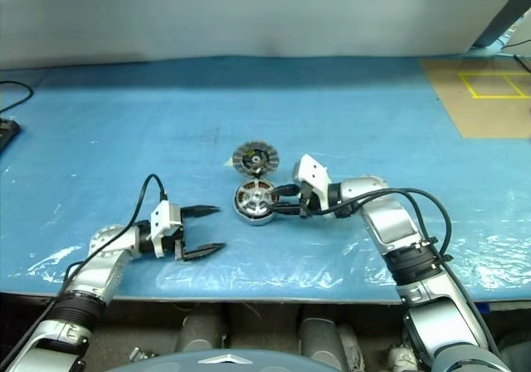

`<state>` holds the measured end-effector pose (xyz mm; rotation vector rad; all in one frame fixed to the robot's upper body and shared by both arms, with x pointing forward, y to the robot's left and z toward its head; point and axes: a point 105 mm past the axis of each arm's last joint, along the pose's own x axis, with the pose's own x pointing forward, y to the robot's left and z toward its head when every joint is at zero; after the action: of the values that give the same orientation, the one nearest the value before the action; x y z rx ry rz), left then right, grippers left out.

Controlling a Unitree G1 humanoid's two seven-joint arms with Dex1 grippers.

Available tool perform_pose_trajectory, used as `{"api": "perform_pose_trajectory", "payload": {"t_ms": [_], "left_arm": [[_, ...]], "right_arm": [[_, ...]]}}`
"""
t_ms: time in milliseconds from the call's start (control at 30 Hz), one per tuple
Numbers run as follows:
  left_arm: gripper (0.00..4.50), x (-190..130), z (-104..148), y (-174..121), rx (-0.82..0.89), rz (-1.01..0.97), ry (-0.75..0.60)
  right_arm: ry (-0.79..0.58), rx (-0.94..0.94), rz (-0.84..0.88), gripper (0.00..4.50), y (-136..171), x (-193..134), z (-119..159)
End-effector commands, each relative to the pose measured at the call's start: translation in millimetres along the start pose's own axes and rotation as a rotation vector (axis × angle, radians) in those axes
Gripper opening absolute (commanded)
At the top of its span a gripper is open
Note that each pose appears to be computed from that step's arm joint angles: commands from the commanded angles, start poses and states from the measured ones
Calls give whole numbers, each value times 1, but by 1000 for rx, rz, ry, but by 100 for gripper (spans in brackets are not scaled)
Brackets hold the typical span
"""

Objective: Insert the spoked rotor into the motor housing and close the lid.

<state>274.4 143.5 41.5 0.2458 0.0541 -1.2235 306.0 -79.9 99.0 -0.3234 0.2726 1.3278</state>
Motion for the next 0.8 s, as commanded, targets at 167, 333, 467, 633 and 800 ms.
{"api": "perform_pose_trajectory", "payload": {"t_ms": [167,333,467,633,800], "left_arm": [[450,0,-4,-1,3,-1,6],[450,-1,-5,-1,1,2,6],[450,-1,-6,-1,2,5,6],[450,-2,-7,-1,3,10,8],[450,-2,-7,0,6,13,6]], "right_arm": [[-87,-24,2,446,-1,-2,23],[-106,16,-14,404,-8,4,23],[-106,27,-30,278,-14,13,21],[-117,28,-47,107,-20,25,25],[-117,53,-60,77,-25,34,23]]}}
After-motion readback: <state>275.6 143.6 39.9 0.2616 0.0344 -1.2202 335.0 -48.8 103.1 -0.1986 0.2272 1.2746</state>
